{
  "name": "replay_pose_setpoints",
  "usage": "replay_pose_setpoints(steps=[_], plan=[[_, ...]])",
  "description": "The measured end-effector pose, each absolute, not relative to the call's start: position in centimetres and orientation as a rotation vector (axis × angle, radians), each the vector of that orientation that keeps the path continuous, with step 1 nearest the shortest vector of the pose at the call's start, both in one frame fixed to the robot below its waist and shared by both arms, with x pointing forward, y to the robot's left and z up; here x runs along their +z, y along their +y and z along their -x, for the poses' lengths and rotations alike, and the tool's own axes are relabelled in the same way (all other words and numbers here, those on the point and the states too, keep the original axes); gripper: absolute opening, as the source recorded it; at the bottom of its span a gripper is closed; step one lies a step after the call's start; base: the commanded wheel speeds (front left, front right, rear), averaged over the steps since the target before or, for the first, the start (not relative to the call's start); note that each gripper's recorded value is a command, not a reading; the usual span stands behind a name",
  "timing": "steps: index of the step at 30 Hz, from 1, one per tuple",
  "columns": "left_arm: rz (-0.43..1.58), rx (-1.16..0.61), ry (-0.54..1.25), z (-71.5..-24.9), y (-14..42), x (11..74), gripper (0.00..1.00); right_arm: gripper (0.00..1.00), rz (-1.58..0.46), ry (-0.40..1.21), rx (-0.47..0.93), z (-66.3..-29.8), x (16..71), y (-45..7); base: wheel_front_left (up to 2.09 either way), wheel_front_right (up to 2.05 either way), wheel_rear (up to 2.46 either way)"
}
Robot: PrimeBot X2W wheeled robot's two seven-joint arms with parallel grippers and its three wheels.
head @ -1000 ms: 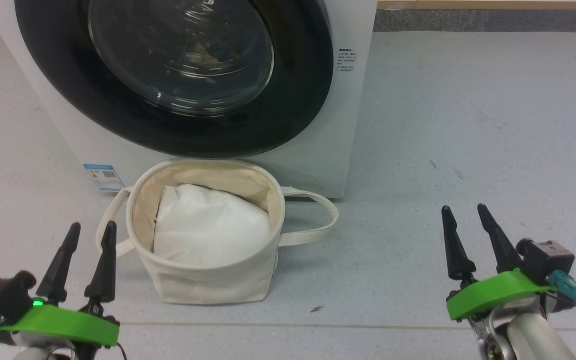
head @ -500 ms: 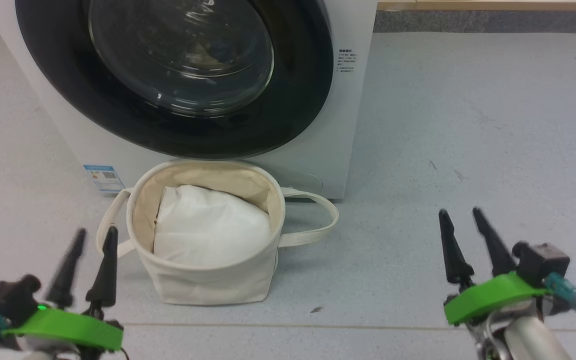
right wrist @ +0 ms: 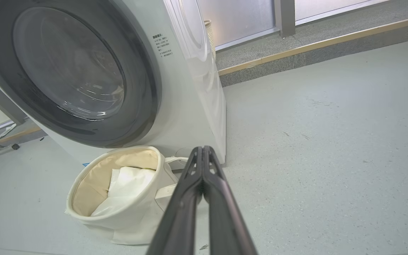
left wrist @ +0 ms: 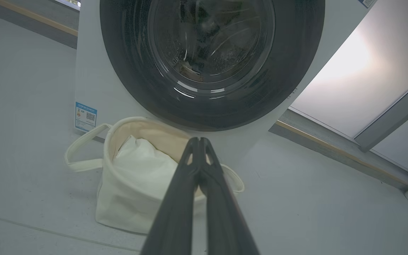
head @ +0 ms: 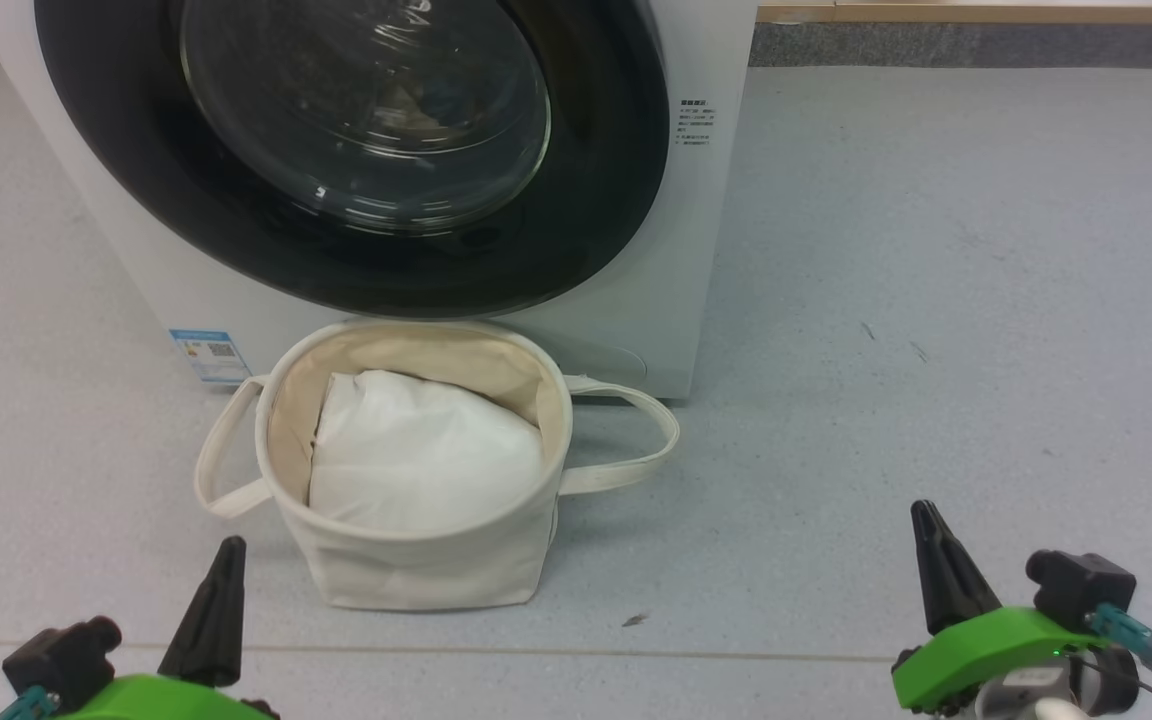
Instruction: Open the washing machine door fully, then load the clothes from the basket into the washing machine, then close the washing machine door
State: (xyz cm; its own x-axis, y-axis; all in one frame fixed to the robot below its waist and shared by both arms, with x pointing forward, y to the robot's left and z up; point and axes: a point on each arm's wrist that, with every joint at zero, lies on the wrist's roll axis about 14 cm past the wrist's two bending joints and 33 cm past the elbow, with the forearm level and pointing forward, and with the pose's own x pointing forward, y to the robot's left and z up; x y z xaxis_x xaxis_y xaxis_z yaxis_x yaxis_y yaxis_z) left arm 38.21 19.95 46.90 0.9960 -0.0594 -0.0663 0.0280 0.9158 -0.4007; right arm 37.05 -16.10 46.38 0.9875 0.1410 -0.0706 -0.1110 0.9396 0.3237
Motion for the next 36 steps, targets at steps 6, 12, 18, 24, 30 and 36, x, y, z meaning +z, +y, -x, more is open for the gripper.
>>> replay_pose_setpoints(steps=[6,12,18,24,30,36], plan=[[0.459,-0.033,0.086,-38.2,20.0,46.8,0.00,0.00,-0.378,0.098,0.107,-37.2,46.4,-16.4,0.00,0.00,0.00],[0.518,-0.020,0.092,-38.2,20.0,46.8,0.00,0.00,-0.439,0.100,0.085,-37.3,46.5,-16.8,0.00,0.00,0.00],[0.577,-0.005,0.096,-38.2,20.1,46.8,0.00,0.00,-0.502,0.100,0.063,-37.4,46.6,-17.2,0.00,0.00,0.00],[0.636,0.009,0.100,-38.2,20.1,46.8,0.00,0.00,-0.563,0.105,0.044,-37.5,46.7,-17.6,0.00,0.00,0.00],[0.696,0.019,0.107,-38.2,20.1,46.7,0.00,0.00,-0.627,0.107,0.027,-37.6,46.7,-17.9,0.00,0.00,0.00],[0.755,0.027,0.109,-38.2,20.0,46.8,0.00,0.00,-0.693,0.106,0.008,-37.7,46.8,-18.2,0.00,0.00,0.00]])
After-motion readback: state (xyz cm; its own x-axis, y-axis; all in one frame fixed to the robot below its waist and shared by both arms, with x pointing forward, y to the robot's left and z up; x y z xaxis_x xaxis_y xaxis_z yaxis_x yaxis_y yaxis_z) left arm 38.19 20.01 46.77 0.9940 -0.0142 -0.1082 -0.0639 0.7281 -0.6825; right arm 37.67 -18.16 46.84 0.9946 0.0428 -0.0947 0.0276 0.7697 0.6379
